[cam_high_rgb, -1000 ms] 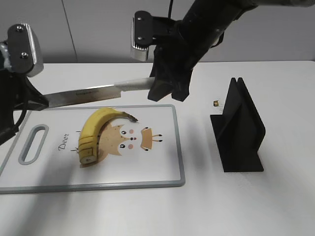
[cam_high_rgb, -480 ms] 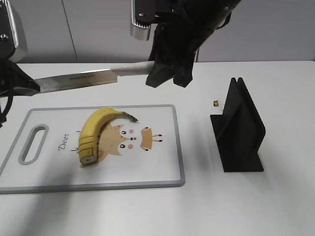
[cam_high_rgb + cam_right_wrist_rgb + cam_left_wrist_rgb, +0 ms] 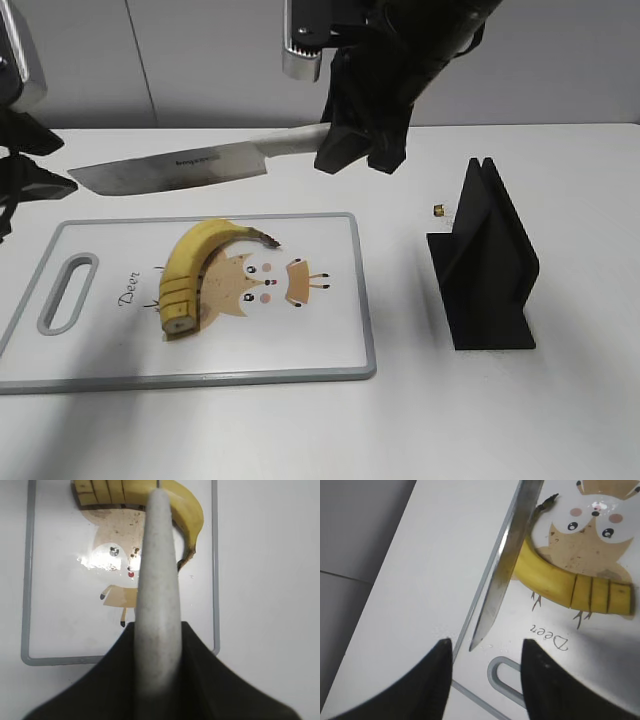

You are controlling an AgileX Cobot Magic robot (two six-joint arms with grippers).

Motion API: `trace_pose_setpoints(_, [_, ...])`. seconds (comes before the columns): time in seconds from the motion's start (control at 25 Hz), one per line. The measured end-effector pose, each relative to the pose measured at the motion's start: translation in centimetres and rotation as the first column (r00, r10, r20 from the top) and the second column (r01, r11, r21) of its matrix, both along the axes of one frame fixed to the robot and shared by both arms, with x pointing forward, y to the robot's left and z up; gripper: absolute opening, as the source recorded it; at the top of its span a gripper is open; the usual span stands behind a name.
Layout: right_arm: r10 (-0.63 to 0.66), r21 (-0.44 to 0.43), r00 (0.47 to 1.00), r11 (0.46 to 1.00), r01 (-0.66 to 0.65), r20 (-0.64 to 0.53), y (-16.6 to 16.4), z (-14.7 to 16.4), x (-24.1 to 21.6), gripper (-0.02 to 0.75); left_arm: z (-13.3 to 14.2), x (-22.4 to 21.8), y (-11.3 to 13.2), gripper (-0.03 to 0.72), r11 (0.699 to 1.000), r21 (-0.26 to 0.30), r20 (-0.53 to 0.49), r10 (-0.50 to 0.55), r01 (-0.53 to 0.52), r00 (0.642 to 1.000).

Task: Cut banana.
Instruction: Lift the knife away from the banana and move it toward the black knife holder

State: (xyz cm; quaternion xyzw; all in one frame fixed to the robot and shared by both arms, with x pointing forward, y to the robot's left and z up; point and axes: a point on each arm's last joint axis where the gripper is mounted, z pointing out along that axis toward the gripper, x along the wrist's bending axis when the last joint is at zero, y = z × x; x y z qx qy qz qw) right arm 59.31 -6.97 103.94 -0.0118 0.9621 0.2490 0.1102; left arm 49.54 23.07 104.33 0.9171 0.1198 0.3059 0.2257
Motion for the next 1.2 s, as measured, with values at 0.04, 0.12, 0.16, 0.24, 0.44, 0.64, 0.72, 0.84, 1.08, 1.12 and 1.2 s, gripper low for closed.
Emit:
trace_pose_setpoints(0.04, [-0.001,-0.001,1.0,1.0,0.001,0.0,0.0,0.0,0.0,0.163,0.0,0.0,0.0,0.485,1.0,0.0,0.002,0.001,-0.001,1.0])
trace_pose_setpoints(0.12, [-0.002,0.0,1.0,1.0,0.002,-0.001,0.0,0.0,0.0,0.163,0.2,0.0,0.0,0.528,1.0,-0.01,0.012,0.01,-0.01,1.0])
trace_pose_setpoints(0.16, [-0.002,0.0,1.0,1.0,0.002,-0.001,0.0,0.0,0.0,0.163,0.3,0.1,0.0,0.54,1.0,-0.016,0.02,0.016,-0.016,1.0])
trace_pose_setpoints(0.24, [0.0,-0.001,1.0,1.0,0.0,-0.007,0.0,0.1,0.0,0.163,0.7,0.1,0.0,0.552,0.999,-0.041,0.04,0.037,-0.035,0.999])
trace_pose_setpoints(0.44, [-0.054,0.015,0.998,0.998,0.054,-0.024,0.1,1.7,0.2,0.163,2.8,-0.2,0.4,0.563,0.97,-0.182,0.109,0.186,-0.164,0.977])
trace_pose_setpoints(0.64, [-0.239,0.01,0.967,0.971,0.24,-0.093,-0.2,4.0,0.5,0.163,6.5,0.0,1.2,0.564,0.857,-0.402,0.007,0.357,-0.324,0.934])
trace_pose_setpoints(0.72, [-0.328,-0.008,0.937,0.944,0.329,-0.124,-0.5,4.9,0.5,0.163,8.2,0.2,2.0,0.564,0.775,-0.477,-0.071,0.435,-0.414,0.897])
trace_pose_setpoints(0.84, [-0.392,-0.029,0.908,0.919,0.392,-0.146,-0.8,6.3,0.4,0.163,10.7,0.2,3.8,0.564,0.683,-0.501,-0.159,0.53,-0.531,0.833])
trace_pose_setpoints(1.08, [-0.498,0.048,0.849,0.857,0.513,-0.175,-0.8,9.3,0.5,0.163,14.8,-1.5,6.9,0.564,0.515,-0.4,-0.318,0.697,-0.758,0.642])
trace_pose_setpoints(1.12, [-0.521,0.057,0.832,0.84,0.539,-0.189,-0.8,9.5,0.5,0.163,15.3,-2.0,7.3,0.564,0.49,-0.367,-0.334,0.724,-0.791,0.603])
trace_pose_setpoints(1.2, [-0.57,0.064,0.792,0.802,0.594,-0.216,-0.9,9.9,0.5,0.163,15.8,-2.8,7.8,0.564,0.447,-0.301,-0.362,0.764,-0.842,0.535])
